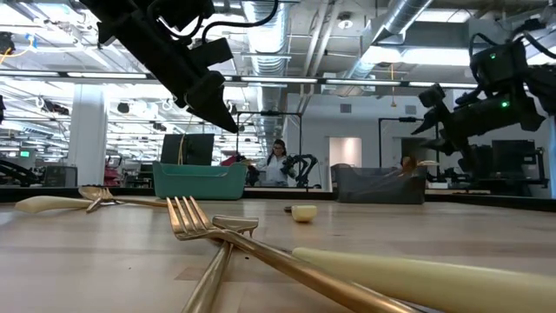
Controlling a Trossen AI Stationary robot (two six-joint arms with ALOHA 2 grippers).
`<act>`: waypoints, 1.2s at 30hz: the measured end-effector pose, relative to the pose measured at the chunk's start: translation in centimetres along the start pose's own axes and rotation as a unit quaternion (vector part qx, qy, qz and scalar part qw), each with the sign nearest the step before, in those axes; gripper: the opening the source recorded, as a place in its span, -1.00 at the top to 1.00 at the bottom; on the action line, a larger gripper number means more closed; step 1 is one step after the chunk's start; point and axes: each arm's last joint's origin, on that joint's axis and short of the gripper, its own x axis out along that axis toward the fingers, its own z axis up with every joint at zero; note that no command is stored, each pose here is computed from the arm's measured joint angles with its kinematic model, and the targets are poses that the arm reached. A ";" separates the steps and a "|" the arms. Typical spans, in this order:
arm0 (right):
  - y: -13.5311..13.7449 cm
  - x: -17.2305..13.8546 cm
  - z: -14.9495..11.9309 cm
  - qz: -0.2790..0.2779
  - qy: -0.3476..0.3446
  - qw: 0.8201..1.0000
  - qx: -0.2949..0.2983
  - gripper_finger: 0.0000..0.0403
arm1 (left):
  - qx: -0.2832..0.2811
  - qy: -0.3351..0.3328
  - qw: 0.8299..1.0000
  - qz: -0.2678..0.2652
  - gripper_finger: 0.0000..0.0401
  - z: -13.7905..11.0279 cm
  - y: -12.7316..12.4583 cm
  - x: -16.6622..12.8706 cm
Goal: Sort silverware by color (type)
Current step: Put the yellow table knife into the orange bin
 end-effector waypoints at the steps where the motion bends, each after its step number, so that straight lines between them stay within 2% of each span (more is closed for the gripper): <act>1: -0.1 0.0 -0.1 -0.006 0.004 1.000 0.008 0.12 | 0.000 0.000 1.000 0.000 0.24 0.0 0.0 0.0; 5: 0.1 0.0 -0.1 0.011 0.017 1.000 -0.006 -0.03 | -0.001 0.000 1.000 0.000 0.24 0.0 0.0 0.0; 8: 1.0 -0.1 -0.1 0.078 0.048 0.995 -0.036 -0.06 | 0.000 0.000 1.000 0.000 0.24 0.0 0.0 0.0; 13: 3.1 -0.9 -0.6 0.227 0.094 0.964 -0.101 -0.03 | 0.003 -0.001 1.000 0.002 0.24 0.1 0.3 -0.4; 16: 3.9 -1.6 -1.5 0.276 0.122 0.945 -0.124 0.00 | -0.007 0.005 1.000 0.003 0.24 0.1 0.8 -1.7; 25: 5.3 -3.8 -4.5 0.339 0.186 0.904 -0.182 0.08 | -0.104 0.079 0.990 0.061 0.24 -2.2 2.0 -5.7; 31: 6.9 -4.8 -6.0 0.383 0.215 0.869 -0.230 0.09 | -0.095 0.127 0.985 0.070 0.24 -4.2 1.9 -5.5; 36: 8.1 -5.3 -7.6 0.375 0.280 0.839 -0.278 0.09 | -0.102 0.124 0.985 0.055 0.24 -4.3 1.8 -5.2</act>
